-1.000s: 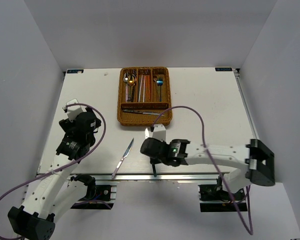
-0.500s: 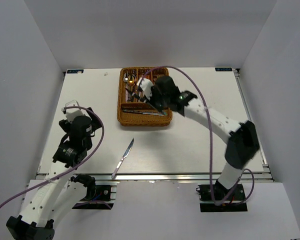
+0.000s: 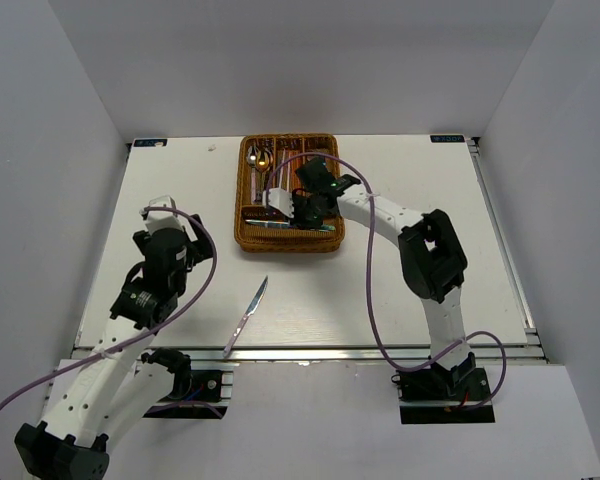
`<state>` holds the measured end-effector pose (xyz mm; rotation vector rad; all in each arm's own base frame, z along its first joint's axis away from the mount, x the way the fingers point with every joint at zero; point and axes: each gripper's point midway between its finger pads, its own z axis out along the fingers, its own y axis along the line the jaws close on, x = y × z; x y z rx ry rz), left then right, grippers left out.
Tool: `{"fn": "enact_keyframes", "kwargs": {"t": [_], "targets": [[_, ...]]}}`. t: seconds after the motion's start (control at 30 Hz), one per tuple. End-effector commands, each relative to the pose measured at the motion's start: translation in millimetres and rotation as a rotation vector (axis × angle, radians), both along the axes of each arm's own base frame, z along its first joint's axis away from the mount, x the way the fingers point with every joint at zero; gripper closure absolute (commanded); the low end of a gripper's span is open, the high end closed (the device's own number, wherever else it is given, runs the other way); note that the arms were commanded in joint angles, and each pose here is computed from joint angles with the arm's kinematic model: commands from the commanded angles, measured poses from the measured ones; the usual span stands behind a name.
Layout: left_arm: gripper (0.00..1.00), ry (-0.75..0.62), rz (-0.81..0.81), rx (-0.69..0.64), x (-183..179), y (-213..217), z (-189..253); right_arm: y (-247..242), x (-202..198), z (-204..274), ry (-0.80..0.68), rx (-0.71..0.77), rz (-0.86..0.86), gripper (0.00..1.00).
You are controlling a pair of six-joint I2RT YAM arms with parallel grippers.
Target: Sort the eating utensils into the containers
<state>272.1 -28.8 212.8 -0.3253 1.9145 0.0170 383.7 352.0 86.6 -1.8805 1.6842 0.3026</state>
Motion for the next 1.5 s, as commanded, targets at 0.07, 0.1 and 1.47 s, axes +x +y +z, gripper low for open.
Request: {"fn": "enact_keyframes", "kwargs": {"t": [0.07,0.1,1.47], "targets": [[0.02,0.004,-0.055,-0.002,3,-10,-2,-2,13,37,-0.089,0.107,0.013,0.62],[0.02,0.004,-0.056,0.000,3,-10,-2,-3,14,41,-0.084,0.112,0.000,0.13],[0.02,-0.250,0.651,-0.003,-63,123,49,110,-263,-19,0.257,0.512,-1.672,0.19]]}}
